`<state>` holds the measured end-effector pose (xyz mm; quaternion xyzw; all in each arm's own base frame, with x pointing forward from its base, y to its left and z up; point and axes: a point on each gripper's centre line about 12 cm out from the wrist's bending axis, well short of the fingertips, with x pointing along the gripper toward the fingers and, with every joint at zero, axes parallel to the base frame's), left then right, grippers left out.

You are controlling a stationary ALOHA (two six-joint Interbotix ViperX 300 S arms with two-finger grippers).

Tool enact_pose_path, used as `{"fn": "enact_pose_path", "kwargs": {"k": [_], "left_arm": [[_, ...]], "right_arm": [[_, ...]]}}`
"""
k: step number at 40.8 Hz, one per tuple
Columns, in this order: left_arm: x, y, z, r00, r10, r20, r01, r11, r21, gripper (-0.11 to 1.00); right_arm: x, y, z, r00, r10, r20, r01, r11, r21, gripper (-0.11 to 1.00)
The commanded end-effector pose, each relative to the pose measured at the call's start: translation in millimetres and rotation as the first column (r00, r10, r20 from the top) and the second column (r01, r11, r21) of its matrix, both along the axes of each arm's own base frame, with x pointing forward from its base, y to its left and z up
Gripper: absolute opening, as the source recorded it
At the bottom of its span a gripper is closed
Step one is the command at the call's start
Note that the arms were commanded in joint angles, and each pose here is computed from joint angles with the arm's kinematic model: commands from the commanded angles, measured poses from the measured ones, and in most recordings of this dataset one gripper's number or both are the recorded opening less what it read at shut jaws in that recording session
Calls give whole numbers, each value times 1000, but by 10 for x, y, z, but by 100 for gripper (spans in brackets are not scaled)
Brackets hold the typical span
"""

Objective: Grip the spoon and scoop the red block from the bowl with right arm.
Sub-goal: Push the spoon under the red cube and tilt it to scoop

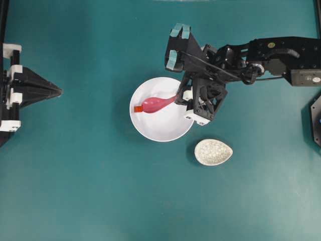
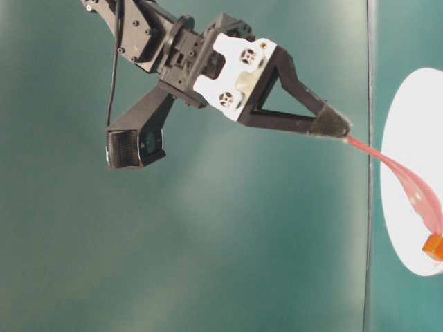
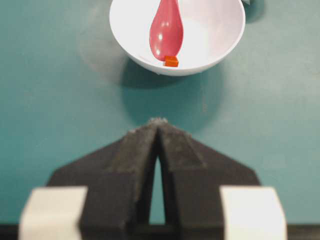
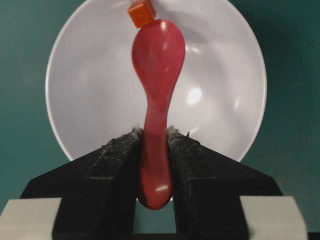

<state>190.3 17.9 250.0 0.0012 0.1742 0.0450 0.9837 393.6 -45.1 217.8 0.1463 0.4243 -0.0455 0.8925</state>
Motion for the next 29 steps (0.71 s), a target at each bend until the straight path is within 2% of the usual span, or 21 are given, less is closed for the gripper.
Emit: {"fn": "enact_pose_path", "kwargs": {"k": [1,29], "left_arm": [[36,0,93,1000,-3,27,2,1000,5,0],[38,-5,90,1000,-4,26,4,1000,0,0]], "right_arm": [[18,25,109,999,4,39,-4,1000,-6,24],[36,120,18,996,-9,86,9,1000,3,24]]}}
